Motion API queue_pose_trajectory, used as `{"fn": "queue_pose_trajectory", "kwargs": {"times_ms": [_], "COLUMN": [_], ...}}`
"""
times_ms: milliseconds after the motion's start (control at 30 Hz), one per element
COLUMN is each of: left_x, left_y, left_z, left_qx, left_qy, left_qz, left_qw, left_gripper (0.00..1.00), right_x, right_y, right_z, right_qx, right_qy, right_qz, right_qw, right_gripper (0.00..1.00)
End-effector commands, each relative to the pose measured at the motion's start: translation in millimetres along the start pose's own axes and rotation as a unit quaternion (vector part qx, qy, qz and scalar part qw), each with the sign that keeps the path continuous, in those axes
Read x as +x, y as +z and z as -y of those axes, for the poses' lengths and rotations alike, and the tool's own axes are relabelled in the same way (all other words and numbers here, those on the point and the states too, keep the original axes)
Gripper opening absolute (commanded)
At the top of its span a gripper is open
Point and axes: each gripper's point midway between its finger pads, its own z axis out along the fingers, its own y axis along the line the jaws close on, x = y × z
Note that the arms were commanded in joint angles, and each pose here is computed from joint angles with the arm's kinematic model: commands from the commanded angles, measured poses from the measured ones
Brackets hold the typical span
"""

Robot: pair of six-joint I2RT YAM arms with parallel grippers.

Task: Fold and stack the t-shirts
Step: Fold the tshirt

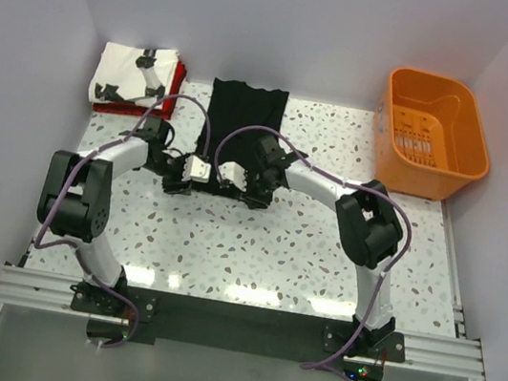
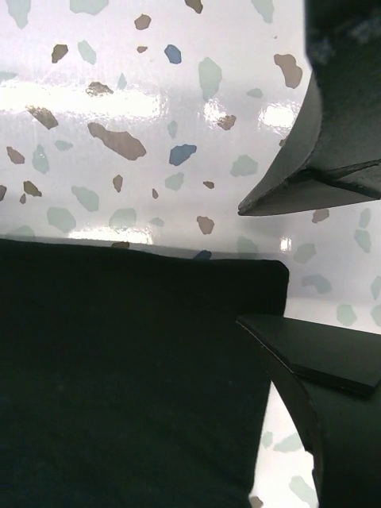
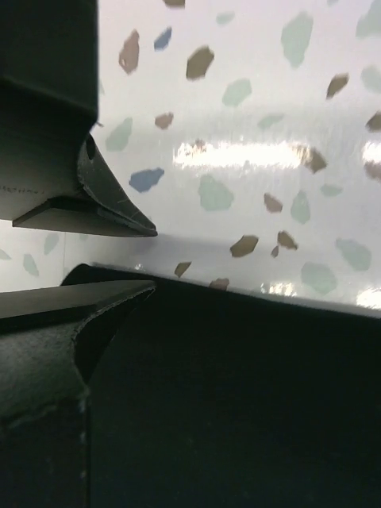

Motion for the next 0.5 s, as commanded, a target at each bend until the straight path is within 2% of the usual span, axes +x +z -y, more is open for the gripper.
{"fn": "queue_pose_trajectory", "kwargs": {"times_ms": [0, 167, 233, 433, 467], "left_x": [-0.1, 13.2, 19.4, 27.5, 26.0], "left_y": [5.7, 12.5, 16.1, 20.3, 20.4], "left_z": [-9.9, -6.6, -6.2, -12.0, -12.6], "left_qx": [-0.013, 0.004, 0.011, 0.015, 0.015], "left_qy": [0.016, 0.017, 0.011, 0.013, 0.016], "left_qz": [0.002, -0.017, -0.025, -0.042, -0.041], "left_qw": [1.0, 1.0, 1.0, 0.999, 0.999], "left_gripper": [0.57, 0.57, 0.54, 0.26, 0.22], "right_x": [7.4, 23.5, 29.6, 40.3, 39.1], "right_y": [5.2, 10.5, 10.3, 12.1, 10.4], "right_z": [20.1, 13.7, 13.5, 13.0, 14.3], "right_qx": [0.035, 0.025, 0.026, 0.026, 0.028], "right_qy": [-0.001, -0.008, -0.013, -0.021, -0.018], "right_qz": [-0.012, -0.039, -0.05, -0.067, -0.066], "right_qw": [0.999, 0.999, 0.998, 0.997, 0.997], "right_gripper": [0.32, 0.3, 0.29, 0.2, 0.21]}}
